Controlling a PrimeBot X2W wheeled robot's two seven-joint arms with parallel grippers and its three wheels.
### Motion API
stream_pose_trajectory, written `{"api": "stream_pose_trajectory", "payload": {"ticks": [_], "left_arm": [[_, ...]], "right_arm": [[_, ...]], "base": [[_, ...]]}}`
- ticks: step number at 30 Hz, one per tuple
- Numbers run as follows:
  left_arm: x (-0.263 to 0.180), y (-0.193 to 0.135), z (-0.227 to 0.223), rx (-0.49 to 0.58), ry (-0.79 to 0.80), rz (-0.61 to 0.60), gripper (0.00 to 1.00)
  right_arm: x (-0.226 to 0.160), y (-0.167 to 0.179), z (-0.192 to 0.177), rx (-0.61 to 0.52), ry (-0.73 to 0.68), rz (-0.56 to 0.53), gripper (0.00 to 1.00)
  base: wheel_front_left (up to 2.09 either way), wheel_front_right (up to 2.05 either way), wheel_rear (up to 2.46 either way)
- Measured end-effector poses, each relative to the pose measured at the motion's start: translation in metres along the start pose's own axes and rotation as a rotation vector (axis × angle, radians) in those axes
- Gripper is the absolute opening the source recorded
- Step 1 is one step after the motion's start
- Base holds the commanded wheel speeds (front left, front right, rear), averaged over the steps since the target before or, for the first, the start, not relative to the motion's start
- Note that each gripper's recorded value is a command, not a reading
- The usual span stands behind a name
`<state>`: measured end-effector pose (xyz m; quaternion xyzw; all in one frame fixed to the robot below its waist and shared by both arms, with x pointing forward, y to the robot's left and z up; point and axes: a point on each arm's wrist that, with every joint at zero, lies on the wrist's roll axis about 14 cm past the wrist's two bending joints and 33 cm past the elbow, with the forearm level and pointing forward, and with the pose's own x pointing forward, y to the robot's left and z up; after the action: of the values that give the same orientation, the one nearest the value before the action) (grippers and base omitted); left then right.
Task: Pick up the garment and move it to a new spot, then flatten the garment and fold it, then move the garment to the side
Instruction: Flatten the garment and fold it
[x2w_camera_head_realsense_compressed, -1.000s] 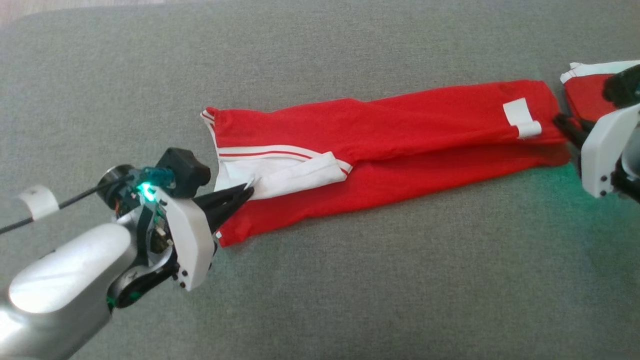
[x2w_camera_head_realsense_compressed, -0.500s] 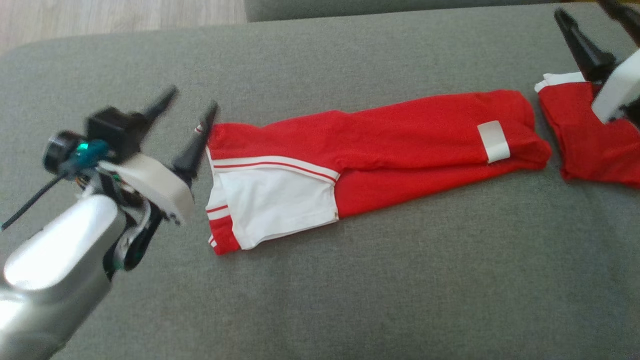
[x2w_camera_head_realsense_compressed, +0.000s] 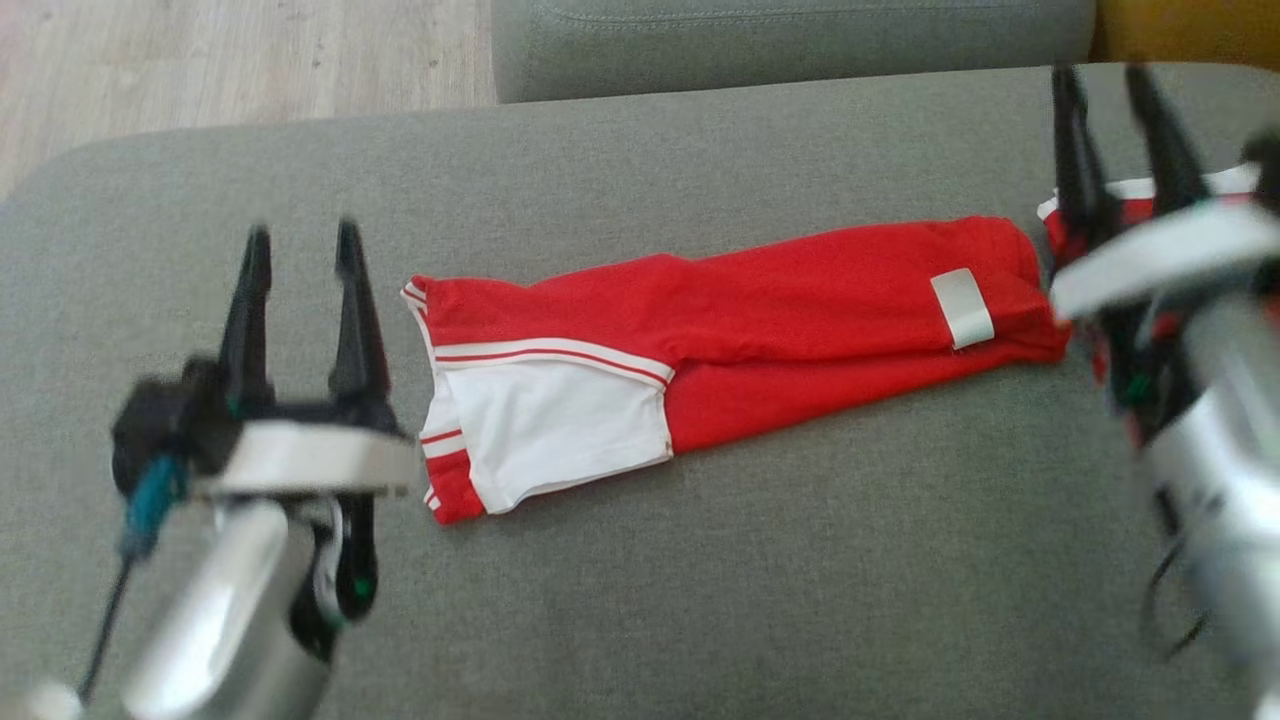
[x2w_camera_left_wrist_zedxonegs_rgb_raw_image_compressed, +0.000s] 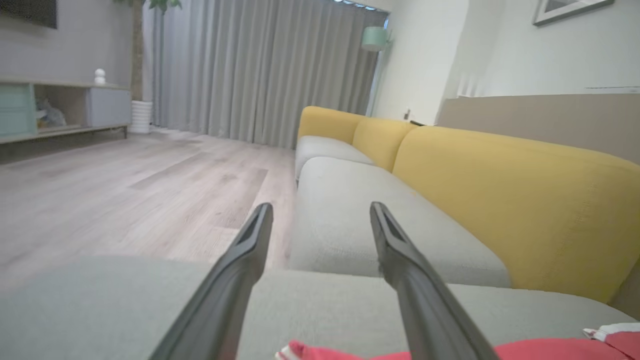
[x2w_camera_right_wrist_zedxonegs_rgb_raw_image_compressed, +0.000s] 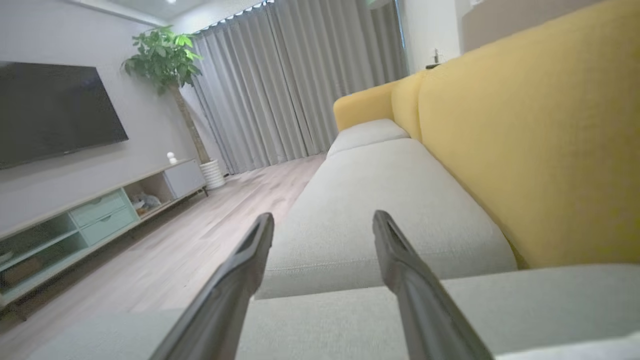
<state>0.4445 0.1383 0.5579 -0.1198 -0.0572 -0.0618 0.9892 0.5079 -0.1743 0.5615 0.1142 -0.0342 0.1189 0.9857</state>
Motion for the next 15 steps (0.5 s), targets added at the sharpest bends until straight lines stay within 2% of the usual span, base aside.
{"api": "stream_pose_trajectory", "payload": {"ticks": [2, 5, 8, 11, 15], "left_arm": [[-0.014, 0.009, -0.014, -0.025, 0.021, 0.049, 1.00], [-0.034, 0.019, -0.039, -0.040, 0.075, 0.089, 1.00], [-0.046, 0.024, -0.059, -0.055, 0.117, 0.113, 1.00], [-0.048, 0.024, -0.067, -0.062, 0.127, 0.117, 1.00], [-0.046, 0.025, -0.074, -0.057, 0.134, 0.108, 1.00]], "right_arm": [[-0.020, 0.003, -0.021, 0.046, 0.001, -0.044, 1.00], [-0.055, 0.010, -0.061, 0.057, 0.048, -0.100, 1.00], [-0.083, 0.016, -0.091, 0.020, 0.115, -0.130, 1.00], [-0.095, 0.018, -0.102, 0.008, 0.141, -0.139, 1.00], [-0.091, 0.018, -0.097, -0.007, 0.123, -0.140, 1.00]], "base": [[0.00, 0.00, 0.00], [0.00, 0.00, 0.00], [0.00, 0.00, 0.00], [0.00, 0.00, 0.00], [0.00, 0.00, 0.00]]}}
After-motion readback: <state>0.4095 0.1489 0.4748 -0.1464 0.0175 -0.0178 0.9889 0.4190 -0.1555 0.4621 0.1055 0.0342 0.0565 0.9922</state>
